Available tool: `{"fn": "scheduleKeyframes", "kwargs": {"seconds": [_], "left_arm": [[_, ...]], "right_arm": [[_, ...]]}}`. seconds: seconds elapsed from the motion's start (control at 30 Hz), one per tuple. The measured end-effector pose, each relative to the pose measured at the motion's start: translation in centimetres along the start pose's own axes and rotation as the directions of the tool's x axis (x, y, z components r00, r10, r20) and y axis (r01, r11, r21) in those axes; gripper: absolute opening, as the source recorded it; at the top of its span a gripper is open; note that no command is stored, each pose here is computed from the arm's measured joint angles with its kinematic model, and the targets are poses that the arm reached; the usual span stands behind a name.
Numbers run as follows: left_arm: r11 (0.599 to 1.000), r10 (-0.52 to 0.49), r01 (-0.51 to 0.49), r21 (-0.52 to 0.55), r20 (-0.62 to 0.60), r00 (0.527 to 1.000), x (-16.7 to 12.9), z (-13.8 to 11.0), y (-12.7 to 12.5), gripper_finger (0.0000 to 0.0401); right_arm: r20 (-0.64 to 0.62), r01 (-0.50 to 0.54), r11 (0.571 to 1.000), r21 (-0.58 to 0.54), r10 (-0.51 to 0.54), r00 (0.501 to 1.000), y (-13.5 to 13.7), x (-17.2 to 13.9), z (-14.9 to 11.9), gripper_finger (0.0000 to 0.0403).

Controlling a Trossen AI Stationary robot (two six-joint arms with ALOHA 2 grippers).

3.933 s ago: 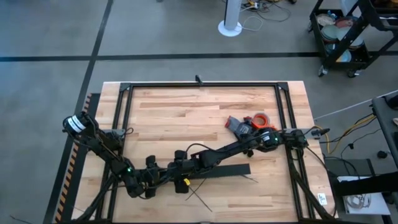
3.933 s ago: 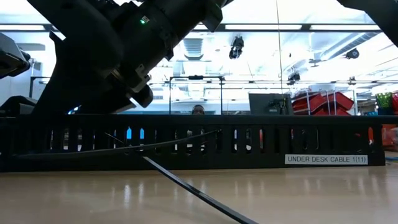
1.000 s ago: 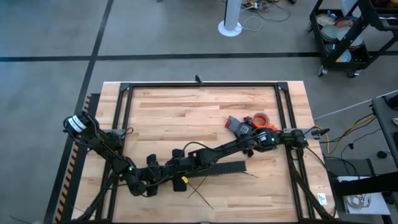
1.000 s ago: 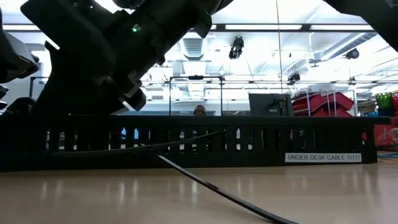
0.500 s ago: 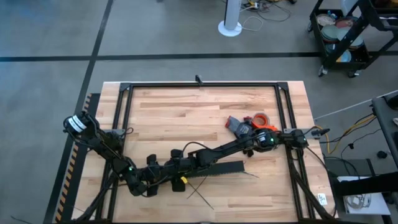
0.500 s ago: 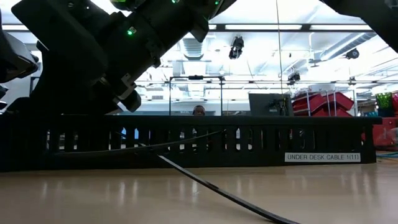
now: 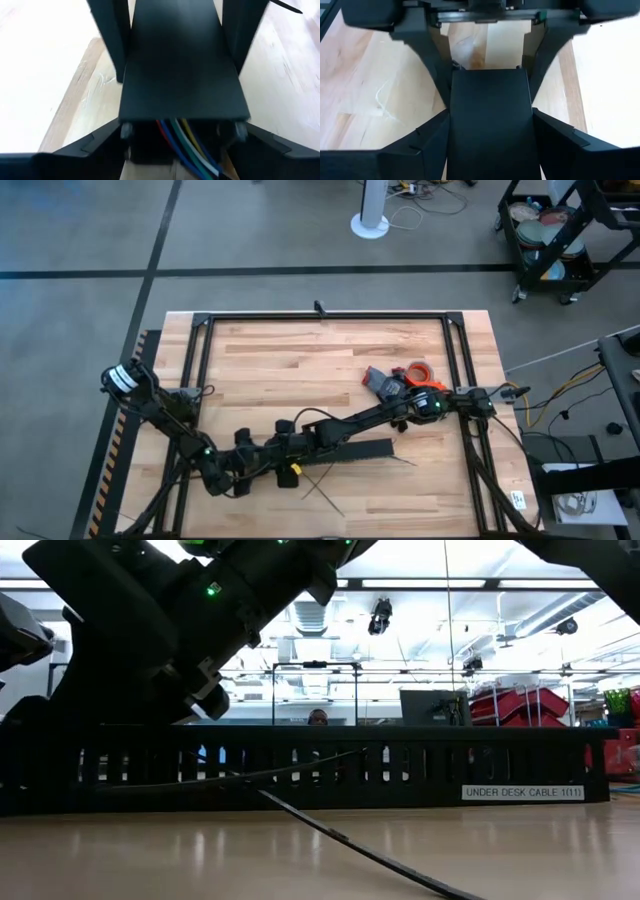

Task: Ziptie cables
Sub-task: Insert the black cable duct cover into the black cable duct

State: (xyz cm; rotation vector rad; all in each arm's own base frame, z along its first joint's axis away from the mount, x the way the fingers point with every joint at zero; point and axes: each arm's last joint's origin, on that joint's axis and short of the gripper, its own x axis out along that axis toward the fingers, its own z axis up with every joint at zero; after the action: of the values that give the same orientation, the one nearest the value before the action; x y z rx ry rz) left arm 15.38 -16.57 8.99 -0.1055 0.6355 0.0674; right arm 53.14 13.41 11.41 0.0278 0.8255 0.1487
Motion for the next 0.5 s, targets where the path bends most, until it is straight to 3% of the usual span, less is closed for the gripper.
{"fn": "scheduleKeyframes", "kwargs": {"seconds": [0.37,0.5], "left_arm": [[0.999,0.031,-0.032,0.01,0.093,0.995,0.0,-1.5,-0.2,0.0218],[0.999,0.043,-0.045,0.021,0.094,0.995,0.4,-2.0,-0.2,0.0225]], "right_arm": [[-0.023,0.003,1.0,0.005,-0.003,1.0,0.0,-0.2,-0.1,0.0229],[-0.023,0.001,1.0,0.008,-0.001,1.0,0.0,-0.2,-0.1,0.022]]}}
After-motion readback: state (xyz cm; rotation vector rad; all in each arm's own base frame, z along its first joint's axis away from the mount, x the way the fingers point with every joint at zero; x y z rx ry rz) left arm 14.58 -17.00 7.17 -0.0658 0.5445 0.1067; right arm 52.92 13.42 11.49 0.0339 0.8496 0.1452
